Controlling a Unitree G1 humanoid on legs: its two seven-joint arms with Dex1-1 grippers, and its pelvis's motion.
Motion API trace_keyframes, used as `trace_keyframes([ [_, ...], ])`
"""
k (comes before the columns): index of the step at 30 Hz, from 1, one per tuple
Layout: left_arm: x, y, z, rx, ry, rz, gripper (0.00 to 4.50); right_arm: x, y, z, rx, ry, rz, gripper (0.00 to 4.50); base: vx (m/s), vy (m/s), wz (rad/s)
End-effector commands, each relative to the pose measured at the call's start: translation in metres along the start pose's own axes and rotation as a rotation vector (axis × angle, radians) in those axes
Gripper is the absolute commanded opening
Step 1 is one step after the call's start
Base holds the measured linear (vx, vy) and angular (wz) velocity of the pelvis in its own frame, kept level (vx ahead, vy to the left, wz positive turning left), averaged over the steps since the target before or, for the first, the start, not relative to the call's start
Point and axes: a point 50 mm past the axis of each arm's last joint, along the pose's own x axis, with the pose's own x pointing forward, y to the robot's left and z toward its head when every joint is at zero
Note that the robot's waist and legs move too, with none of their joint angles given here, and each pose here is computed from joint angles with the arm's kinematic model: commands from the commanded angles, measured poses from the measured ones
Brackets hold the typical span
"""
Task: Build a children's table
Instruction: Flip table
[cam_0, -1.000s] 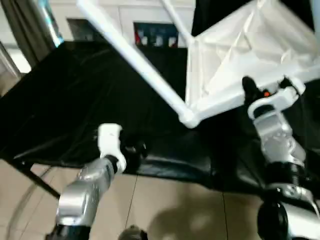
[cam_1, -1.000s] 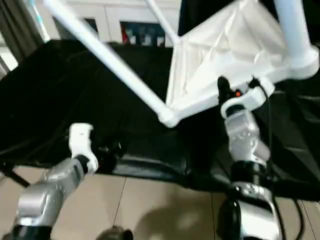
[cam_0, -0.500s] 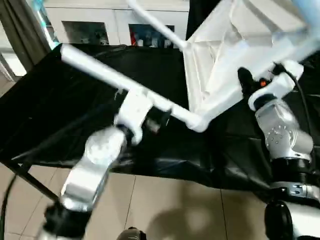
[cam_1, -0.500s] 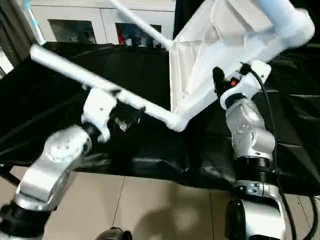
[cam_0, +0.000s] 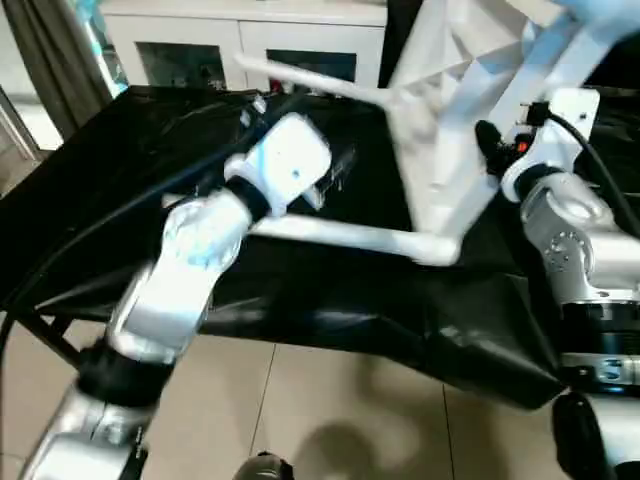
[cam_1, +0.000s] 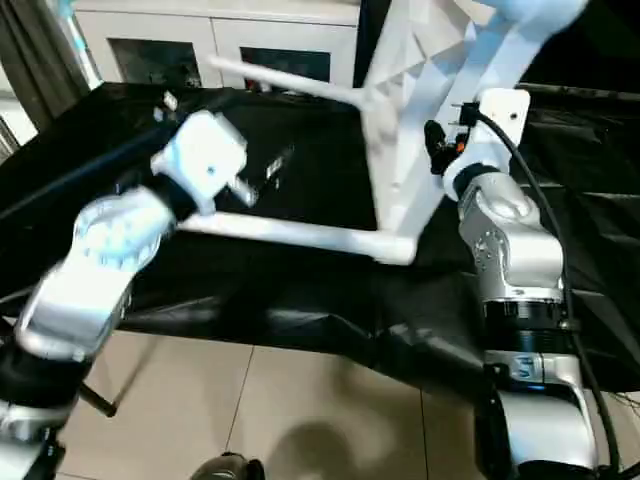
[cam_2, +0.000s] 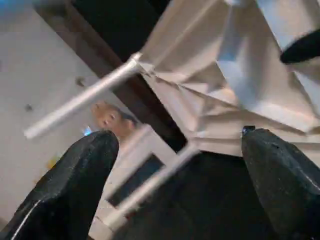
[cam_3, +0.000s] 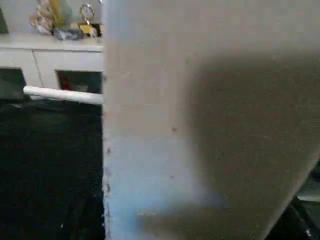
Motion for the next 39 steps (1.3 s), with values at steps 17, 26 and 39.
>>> trace_keyframes([
  [17, 0.02, 0.045, 0.033, 0.438, -0.131, 0.133, 4.5, 0.002, 0.018, -0.006, -0.163, 0.043, 0.053, 3.02, 0.0, 0.0, 0.0],
  [26, 0.029, 0.062, 0.024, 0.538, -0.087, 0.218, 4.5, 0.001, 0.018, -0.022, -0.159, 0.084, 0.047, 3.02, 0.0, 0.0, 0.0],
  [39, 0.05, 0.081, -0.012, 0.67, 0.067, 0.267, 4.5, 0.002, 0.017, -0.045, -0.153, 0.144, 0.047, 3.02, 0.0, 0.0, 0.0],
])
